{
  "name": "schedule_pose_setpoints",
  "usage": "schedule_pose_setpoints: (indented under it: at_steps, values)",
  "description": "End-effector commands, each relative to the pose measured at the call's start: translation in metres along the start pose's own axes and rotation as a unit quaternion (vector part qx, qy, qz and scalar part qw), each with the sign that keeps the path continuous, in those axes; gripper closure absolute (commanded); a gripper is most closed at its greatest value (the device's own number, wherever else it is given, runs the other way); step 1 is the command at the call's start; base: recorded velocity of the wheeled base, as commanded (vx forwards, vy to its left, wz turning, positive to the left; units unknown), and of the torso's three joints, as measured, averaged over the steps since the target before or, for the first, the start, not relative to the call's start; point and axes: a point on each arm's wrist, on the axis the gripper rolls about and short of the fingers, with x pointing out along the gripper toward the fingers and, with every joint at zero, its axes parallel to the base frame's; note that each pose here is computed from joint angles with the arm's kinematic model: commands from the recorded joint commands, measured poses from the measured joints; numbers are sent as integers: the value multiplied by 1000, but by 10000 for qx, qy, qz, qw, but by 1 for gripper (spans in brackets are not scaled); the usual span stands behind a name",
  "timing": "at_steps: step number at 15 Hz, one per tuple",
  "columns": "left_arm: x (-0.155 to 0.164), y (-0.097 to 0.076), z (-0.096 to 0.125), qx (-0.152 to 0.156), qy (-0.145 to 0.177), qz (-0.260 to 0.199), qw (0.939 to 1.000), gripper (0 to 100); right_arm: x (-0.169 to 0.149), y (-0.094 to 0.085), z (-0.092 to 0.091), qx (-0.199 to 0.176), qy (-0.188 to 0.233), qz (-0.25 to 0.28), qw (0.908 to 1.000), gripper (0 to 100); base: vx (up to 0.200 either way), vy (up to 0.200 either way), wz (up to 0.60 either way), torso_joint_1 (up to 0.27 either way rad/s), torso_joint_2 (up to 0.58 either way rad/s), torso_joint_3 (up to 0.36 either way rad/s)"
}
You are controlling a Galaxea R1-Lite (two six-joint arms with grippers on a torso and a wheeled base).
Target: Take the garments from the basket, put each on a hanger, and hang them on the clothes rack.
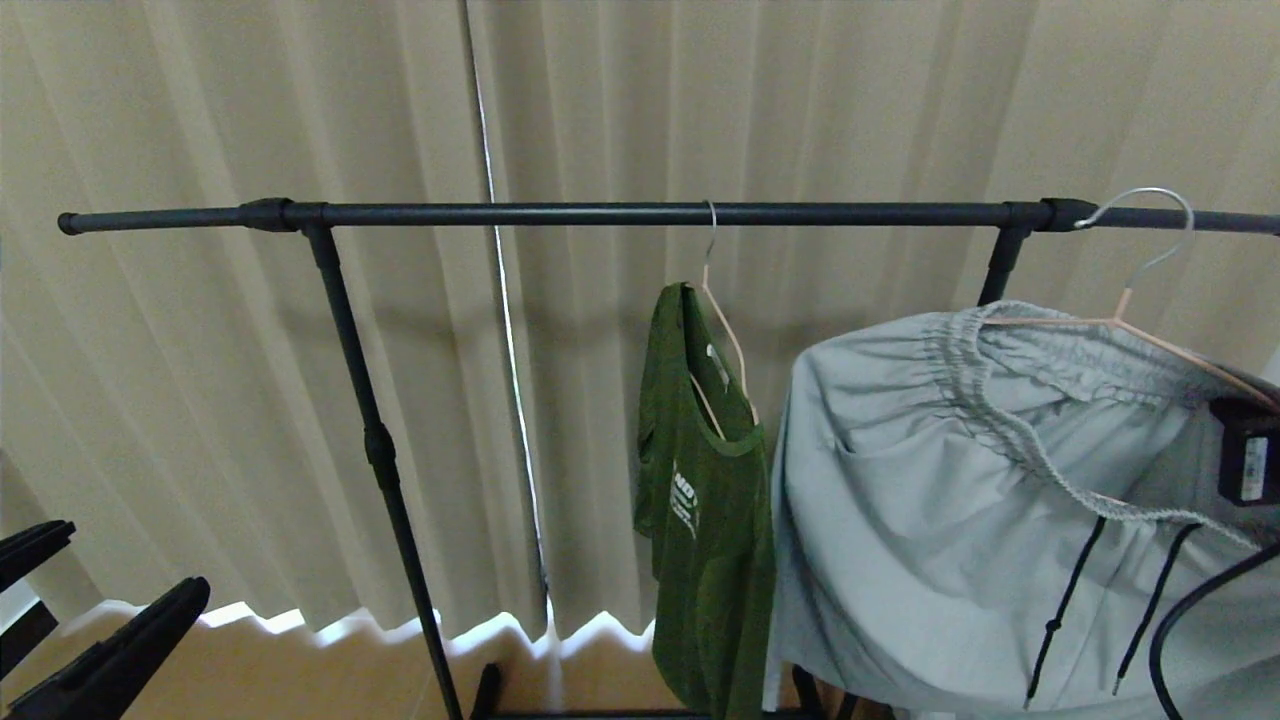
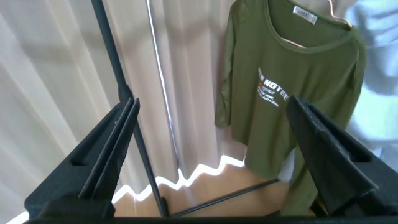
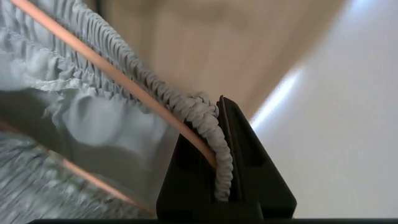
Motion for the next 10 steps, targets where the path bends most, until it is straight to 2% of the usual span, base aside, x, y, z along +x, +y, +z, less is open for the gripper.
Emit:
schedule_pose_setpoints:
  at_steps: [1,2,4,7,8,10]
  values:
    - [8,4,1,3,174,337,9993,0,34,25,20,-150,154,332,9992,100,0,0,0,0,0,0]
    - [8,5,1,0,178,390,9991,0,39,27,23,-159,171,311,9992,100,0,0,0,0,0,0]
    - [7,5,2,3,144,439,9989,0,68,34,36,-179,269,-92,9994,100,0,0,0,0,0,0]
    - [7,5,2,101,132,431,9989,0,102,40,42,-228,466,-459,9976,100,0,0,0,0,0,0]
    - [7,5,2,101,132,431,9989,0,104,41,42,-230,475,-465,9975,100,0,0,0,0,0,0]
    - [7,5,1,102,147,430,9989,0,127,46,42,-290,653,-563,9959,100,0,0,0,0,0,0]
